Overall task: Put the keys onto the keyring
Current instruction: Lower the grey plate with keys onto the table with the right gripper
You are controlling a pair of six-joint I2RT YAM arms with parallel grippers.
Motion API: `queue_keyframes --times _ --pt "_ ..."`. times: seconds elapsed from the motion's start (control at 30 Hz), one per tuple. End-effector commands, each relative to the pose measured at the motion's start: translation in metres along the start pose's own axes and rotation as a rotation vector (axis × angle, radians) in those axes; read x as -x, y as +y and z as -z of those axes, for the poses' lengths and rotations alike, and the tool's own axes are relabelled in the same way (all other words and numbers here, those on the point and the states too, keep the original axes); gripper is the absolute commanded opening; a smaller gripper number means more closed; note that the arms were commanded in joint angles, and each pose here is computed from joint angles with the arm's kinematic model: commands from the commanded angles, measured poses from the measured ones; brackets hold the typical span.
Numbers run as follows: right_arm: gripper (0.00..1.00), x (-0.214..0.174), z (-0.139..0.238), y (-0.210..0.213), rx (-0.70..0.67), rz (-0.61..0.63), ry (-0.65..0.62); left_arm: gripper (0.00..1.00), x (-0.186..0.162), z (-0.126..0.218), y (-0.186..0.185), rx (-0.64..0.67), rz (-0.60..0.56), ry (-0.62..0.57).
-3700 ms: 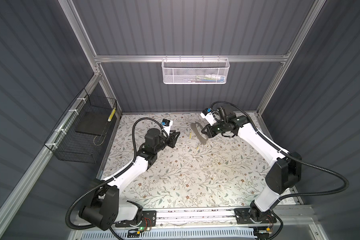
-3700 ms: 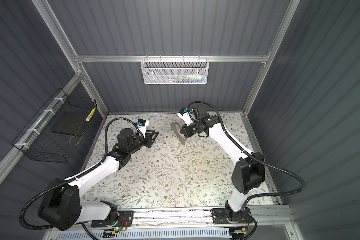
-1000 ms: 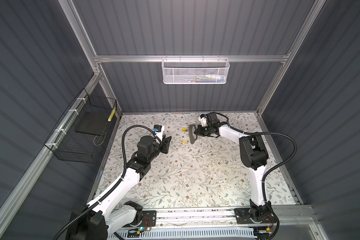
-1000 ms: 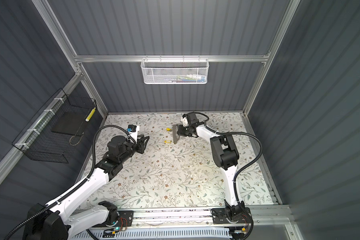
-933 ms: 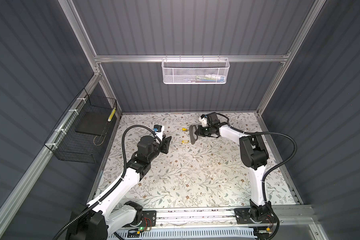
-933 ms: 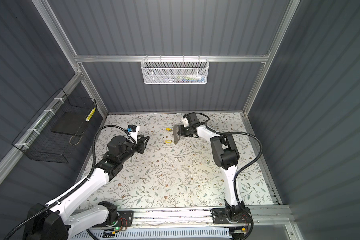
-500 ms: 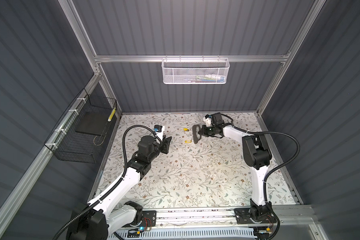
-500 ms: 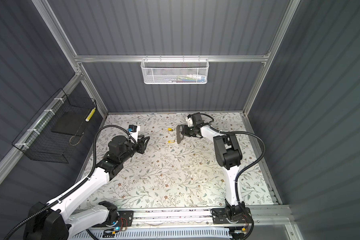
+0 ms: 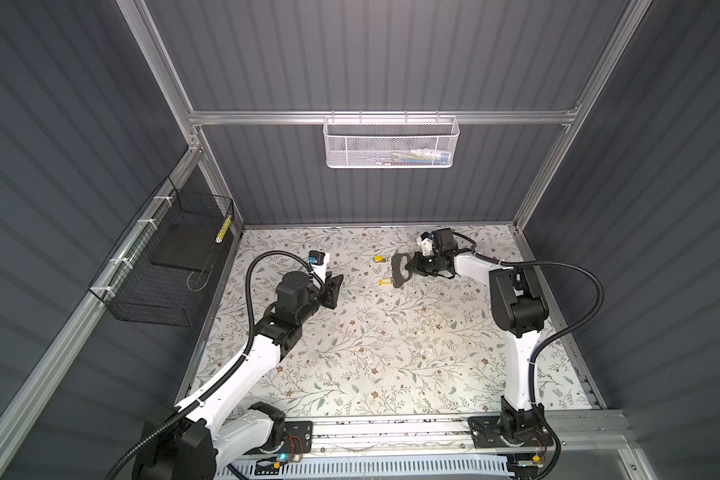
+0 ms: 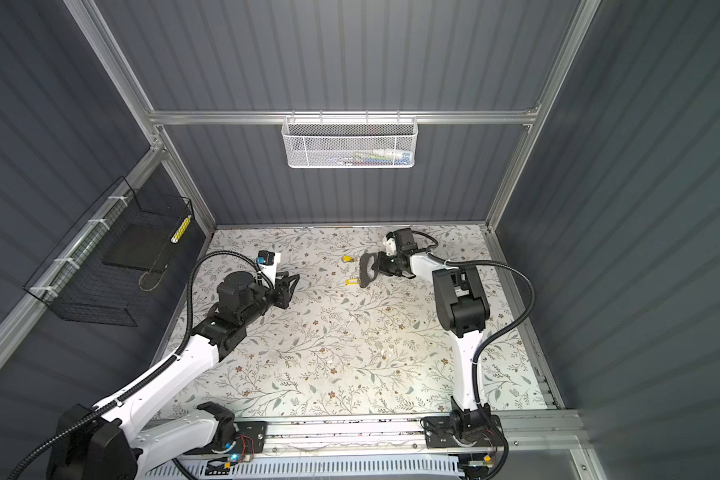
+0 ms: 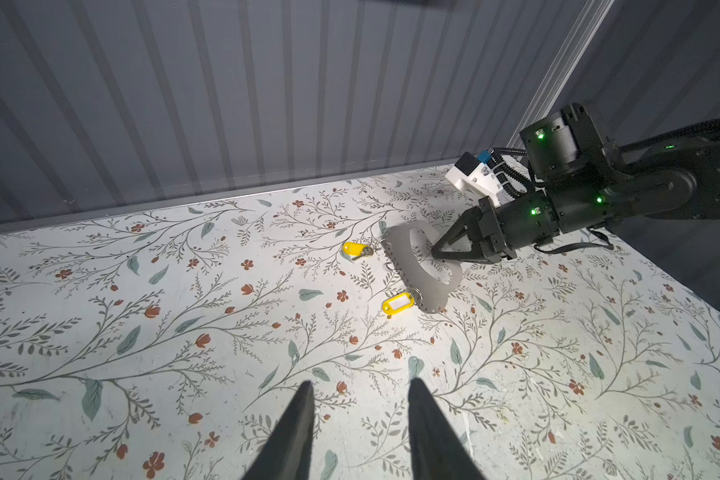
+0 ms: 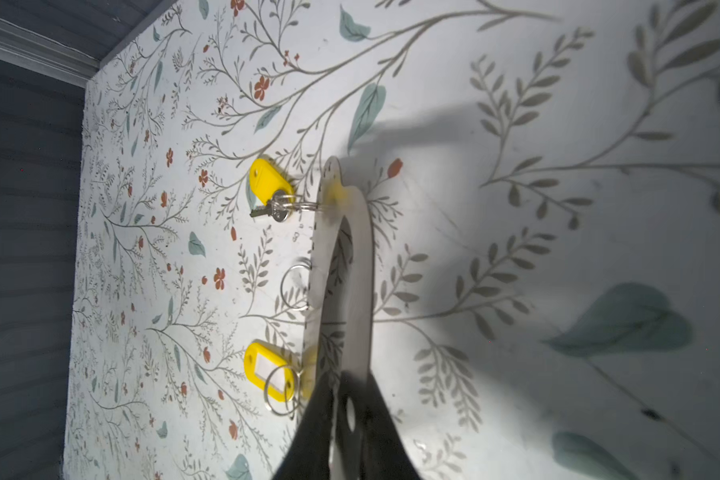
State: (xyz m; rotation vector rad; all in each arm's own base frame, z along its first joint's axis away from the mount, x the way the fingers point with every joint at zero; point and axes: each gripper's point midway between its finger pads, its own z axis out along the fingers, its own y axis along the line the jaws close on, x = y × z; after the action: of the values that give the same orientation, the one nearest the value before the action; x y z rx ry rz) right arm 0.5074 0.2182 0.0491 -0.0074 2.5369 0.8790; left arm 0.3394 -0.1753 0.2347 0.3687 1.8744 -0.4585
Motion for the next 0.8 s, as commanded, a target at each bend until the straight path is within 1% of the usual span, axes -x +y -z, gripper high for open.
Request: queue_keyframes --times 0.0,0.5,0.77 --pt "0.18 0.003 0.005 -0.001 0.007 0.002 -0.011 0.38 0.002 0.000 0.000 -0.008 -0.002 0.004" --pt "0.19 0.006 0.012 -0.015 0.000 -0.017 -0.025 0.39 0.001 -0.001 0.001 -0.004 -0.006 0.012" --pt "0.19 0.008 0.028 -0.023 -0.029 -0.019 -0.060 0.39 0.002 0.000 0.003 0.014 -0.006 0.012"
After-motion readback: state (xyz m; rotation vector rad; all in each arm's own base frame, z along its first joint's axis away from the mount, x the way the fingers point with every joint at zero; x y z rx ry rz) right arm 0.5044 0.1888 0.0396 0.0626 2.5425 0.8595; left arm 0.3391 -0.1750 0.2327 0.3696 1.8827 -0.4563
